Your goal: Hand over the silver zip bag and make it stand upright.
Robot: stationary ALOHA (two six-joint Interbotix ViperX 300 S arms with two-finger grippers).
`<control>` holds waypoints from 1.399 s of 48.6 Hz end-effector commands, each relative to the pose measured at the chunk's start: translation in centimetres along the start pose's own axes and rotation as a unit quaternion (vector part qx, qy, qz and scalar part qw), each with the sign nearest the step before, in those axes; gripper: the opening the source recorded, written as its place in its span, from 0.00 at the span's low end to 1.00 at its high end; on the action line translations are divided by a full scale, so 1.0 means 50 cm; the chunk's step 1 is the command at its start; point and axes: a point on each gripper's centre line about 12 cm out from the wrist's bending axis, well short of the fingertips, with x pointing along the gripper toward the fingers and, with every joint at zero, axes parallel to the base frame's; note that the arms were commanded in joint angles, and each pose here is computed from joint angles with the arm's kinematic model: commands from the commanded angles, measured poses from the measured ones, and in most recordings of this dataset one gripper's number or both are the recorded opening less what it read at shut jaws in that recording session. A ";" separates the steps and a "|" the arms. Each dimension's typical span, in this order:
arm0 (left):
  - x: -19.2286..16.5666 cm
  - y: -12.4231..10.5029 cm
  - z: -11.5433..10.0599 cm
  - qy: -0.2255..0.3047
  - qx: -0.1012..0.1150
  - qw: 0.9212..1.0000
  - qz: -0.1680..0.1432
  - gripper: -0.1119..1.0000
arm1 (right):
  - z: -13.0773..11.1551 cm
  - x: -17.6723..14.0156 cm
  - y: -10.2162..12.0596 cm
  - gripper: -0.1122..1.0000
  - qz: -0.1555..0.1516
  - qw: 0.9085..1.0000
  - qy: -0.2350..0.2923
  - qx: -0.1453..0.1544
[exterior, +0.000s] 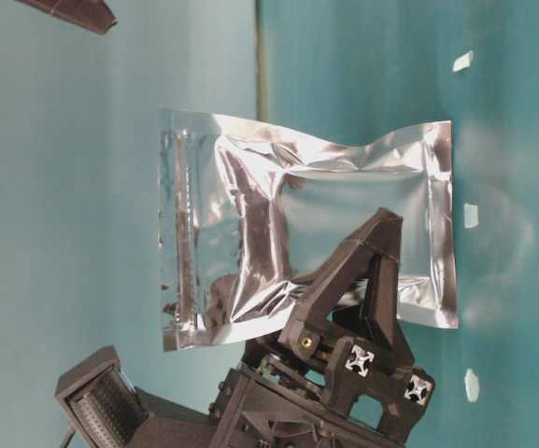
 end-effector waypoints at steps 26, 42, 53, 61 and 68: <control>0.001 -0.010 0.010 -0.008 0.004 1.000 -0.007 0.31 | 0.006 -0.005 0.001 0.97 0.003 1.000 -0.019 0.004; 0.002 -0.010 0.011 -0.008 0.003 1.000 -0.007 0.31 | 0.003 -0.005 0.000 0.97 0.002 1.000 -0.018 0.005; 0.002 -0.009 0.011 -0.008 0.003 1.000 -0.006 0.31 | 0.002 -0.004 0.000 0.97 0.002 1.000 -0.017 0.005; 0.002 -0.009 0.011 -0.008 0.003 1.000 -0.006 0.31 | 0.002 -0.004 -0.001 0.97 0.001 1.000 -0.018 0.004; 0.002 -0.010 0.011 -0.008 0.004 1.000 -0.007 0.31 | 0.004 -0.004 -0.002 0.97 0.001 1.000 -0.021 0.005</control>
